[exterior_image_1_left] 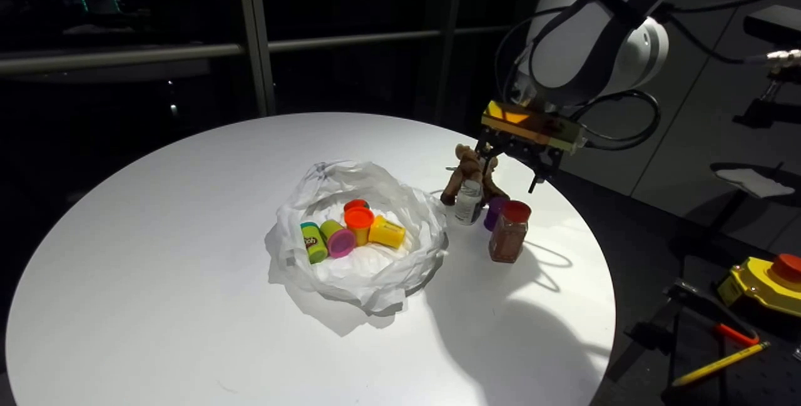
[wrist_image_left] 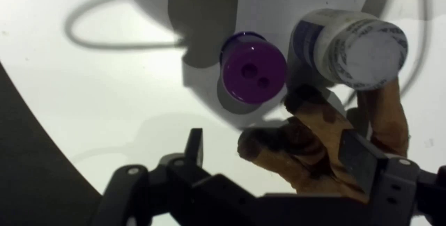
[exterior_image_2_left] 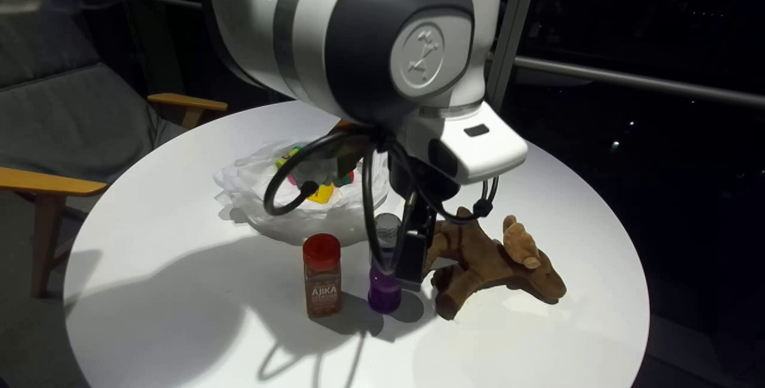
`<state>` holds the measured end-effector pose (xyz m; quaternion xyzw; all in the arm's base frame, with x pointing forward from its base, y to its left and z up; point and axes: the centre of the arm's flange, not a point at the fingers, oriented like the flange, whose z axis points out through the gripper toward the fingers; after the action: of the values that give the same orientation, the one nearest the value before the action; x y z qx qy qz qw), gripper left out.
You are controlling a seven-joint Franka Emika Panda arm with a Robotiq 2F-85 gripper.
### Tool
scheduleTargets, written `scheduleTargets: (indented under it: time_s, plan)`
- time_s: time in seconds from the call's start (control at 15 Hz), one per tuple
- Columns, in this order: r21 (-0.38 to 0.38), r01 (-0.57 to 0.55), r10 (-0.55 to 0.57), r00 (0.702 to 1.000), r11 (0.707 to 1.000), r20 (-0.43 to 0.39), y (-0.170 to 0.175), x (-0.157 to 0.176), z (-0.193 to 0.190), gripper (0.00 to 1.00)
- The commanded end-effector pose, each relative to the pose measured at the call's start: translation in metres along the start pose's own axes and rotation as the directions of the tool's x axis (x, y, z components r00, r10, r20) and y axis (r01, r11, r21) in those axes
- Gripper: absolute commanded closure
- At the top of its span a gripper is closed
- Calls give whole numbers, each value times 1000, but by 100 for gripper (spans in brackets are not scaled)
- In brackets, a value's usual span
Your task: Remove the objects from the plastic and put them on the table.
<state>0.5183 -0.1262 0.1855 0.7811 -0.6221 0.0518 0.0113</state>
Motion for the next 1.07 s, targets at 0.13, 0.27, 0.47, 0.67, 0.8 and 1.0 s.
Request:
scheduleTargets:
  time_s: [0.13, 0.27, 0.47, 0.67, 0.8, 1.0]
  plan:
    - [26, 172, -164, 967, 985, -193, -16, -25, -120, 0]
    - [-28, 309, -307, 923, 951, -230, -38, -49, -150, 0]
    - [-68, 469, -472, 852, 880, -227, -75, -100, -177, 0]
    - [-44, 619, -614, 762, 784, -205, -102, -164, -184, 0]
    - [-26, 711, -702, 687, 703, -188, -114, -198, -177, 0]
    - [2, 813, -807, 579, 582, -116, -123, -233, -163, 0]
